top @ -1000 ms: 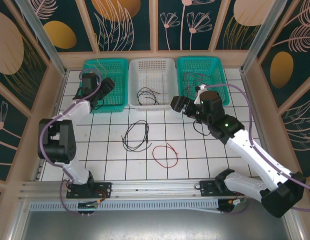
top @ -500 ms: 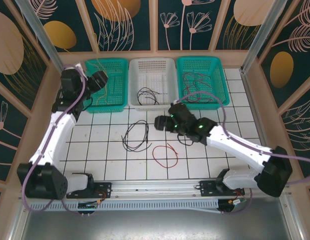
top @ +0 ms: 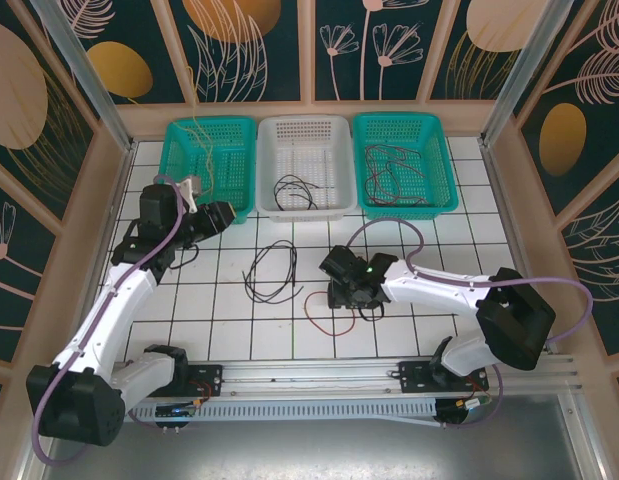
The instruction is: Untangle the cables
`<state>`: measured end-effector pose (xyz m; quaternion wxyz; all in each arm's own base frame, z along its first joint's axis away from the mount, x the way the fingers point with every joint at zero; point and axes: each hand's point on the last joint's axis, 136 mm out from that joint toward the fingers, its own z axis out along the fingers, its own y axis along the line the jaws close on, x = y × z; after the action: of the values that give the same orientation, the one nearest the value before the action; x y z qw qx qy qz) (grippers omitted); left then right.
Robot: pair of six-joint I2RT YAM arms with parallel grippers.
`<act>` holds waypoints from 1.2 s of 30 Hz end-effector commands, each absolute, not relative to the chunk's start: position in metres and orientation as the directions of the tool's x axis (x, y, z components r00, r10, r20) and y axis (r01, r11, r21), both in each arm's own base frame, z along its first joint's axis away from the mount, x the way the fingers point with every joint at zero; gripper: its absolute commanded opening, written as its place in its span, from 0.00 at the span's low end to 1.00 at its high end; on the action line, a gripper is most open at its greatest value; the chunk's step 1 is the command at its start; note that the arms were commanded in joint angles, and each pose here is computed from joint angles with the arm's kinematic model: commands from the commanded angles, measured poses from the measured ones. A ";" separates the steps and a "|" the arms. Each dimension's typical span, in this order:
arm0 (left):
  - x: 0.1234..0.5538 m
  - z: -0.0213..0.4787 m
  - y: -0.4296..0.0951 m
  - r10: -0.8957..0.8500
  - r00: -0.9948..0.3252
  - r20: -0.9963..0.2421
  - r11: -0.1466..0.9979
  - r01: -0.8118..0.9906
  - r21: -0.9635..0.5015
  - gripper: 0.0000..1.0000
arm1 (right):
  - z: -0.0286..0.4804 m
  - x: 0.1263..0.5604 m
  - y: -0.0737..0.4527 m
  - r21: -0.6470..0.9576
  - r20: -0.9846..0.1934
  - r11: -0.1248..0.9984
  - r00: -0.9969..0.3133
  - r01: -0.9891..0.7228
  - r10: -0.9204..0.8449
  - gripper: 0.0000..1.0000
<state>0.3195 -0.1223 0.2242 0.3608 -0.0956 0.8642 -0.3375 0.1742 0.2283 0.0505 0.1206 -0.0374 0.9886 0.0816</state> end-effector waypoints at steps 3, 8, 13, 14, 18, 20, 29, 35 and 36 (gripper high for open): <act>0.307 0.182 -0.124 -0.391 -0.780 -0.488 0.769 0.014 -0.639 0.30 | 0.087 0.202 0.276 0.285 -0.344 0.948 -0.938 -0.144 -0.039 0.54; 0.294 0.174 -0.126 -0.404 -0.787 -0.467 0.757 -0.002 -0.653 0.28 | 0.076 0.223 0.316 0.299 -0.339 0.939 -0.939 -0.168 -0.060 0.45; 0.285 0.167 -0.125 -0.416 -0.792 -0.447 0.748 -0.018 -0.663 0.27 | 0.061 0.234 0.340 0.290 -0.319 0.939 -0.944 -0.184 -0.086 0.41; 0.284 0.167 -0.125 -0.416 -0.792 -0.448 0.749 -0.019 -0.662 0.26 | 0.057 0.234 0.344 0.288 -0.311 0.939 -0.946 -0.186 -0.092 0.41; 0.286 0.167 -0.125 -0.416 -0.790 -0.449 0.748 -0.017 -0.664 0.26 | 0.046 0.233 0.352 0.274 -0.288 0.940 -0.950 -0.201 -0.119 0.41; 0.287 0.167 -0.126 -0.418 -0.790 -0.448 0.745 -0.017 -0.667 0.25 | 0.042 0.231 0.354 0.269 -0.277 0.941 -0.952 -0.204 -0.127 0.41; 0.289 0.167 -0.128 -0.414 -0.793 -0.447 0.742 -0.009 -0.671 0.23 | 0.028 0.232 0.361 0.241 -0.253 0.946 -0.955 -0.216 -0.154 0.39; 0.290 0.170 -0.129 -0.411 -0.793 -0.449 0.741 -0.004 -0.672 0.22 | 0.019 0.230 0.358 0.206 -0.226 0.956 -0.961 -0.208 -0.160 0.27; 0.291 0.170 -0.129 -0.412 -0.793 -0.448 0.740 -0.004 -0.672 0.22 | 0.018 0.231 0.357 0.203 -0.225 0.958 -0.962 -0.204 -0.158 0.24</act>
<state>0.2896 -0.1243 0.1655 0.2986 -0.1246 0.8871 -0.3292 0.2354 0.3583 0.0203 0.1142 -0.0834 0.9816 0.1287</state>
